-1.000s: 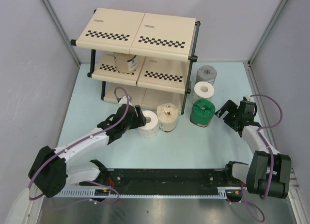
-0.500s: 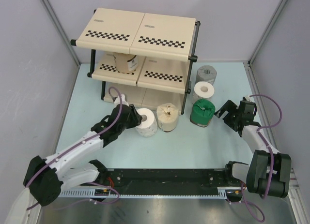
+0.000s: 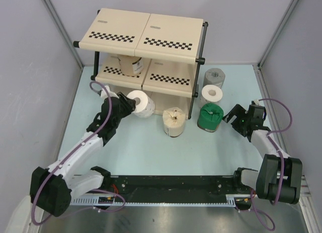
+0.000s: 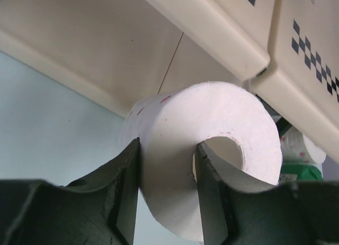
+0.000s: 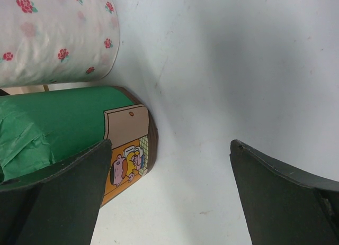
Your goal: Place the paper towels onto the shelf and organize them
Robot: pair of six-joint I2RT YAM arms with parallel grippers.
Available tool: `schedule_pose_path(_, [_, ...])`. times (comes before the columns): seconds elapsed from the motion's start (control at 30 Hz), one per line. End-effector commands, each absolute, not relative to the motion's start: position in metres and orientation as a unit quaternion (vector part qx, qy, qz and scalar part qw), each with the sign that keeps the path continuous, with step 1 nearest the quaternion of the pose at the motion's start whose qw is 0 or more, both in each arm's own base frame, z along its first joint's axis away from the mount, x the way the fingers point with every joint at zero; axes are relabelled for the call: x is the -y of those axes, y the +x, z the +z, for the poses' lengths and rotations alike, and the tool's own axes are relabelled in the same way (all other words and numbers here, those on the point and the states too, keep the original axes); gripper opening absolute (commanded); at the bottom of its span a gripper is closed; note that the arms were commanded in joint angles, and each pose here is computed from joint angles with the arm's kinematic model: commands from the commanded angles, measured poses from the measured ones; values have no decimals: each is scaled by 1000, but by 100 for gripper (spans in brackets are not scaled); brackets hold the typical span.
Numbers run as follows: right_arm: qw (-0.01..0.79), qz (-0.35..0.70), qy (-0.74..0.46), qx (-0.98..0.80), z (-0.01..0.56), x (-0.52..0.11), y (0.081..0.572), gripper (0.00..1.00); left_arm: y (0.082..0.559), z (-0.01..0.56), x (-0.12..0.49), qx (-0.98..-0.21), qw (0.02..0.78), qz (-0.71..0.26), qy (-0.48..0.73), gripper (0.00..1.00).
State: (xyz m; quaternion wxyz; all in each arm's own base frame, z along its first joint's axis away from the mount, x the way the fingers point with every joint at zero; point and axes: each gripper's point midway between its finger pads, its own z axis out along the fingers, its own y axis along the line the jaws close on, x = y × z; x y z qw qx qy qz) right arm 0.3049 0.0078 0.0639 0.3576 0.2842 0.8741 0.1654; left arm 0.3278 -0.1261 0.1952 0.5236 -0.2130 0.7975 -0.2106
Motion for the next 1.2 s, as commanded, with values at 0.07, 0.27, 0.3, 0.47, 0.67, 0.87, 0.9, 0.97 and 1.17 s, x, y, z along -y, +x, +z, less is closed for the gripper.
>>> schedule_pose_path(0.07, [373,175,280,-867,74,-8,317,98,375,229,144,-741,559,-289,-234,43])
schedule_pose_path(0.27, [373,172,281,-867,74,-7,316,97,409,214,164,-751,542,-298,-231,42])
schedule_pose_path(0.3, [373,172,281,-867,74,-7,316,97,413,215,167,-750,543,-300,-230,42])
schedule_pose_path(0.47, [371,172,282,-868,73,-7,316,97,432,218,176,-746,544,-310,-226,42])
schedule_pose_path(0.67, [369,171,282,-869,71,-7,316,97,445,209,184,-750,542,-310,-219,42])
schedule_pose_path(0.87, [371,165,282,-869,71,-4,315,97,450,190,187,-747,537,-317,-230,43])
schedule_pose_path(0.9, [370,165,283,-870,71,-5,315,97,450,188,187,-744,536,-320,-236,44])
schedule_pose_path(0.97, [369,164,284,-870,70,-4,314,97,449,185,185,-735,541,-327,-244,44])
schedule_pose_path(1.17, [369,165,283,-870,70,-4,315,97,443,180,177,-697,547,-358,-293,44])
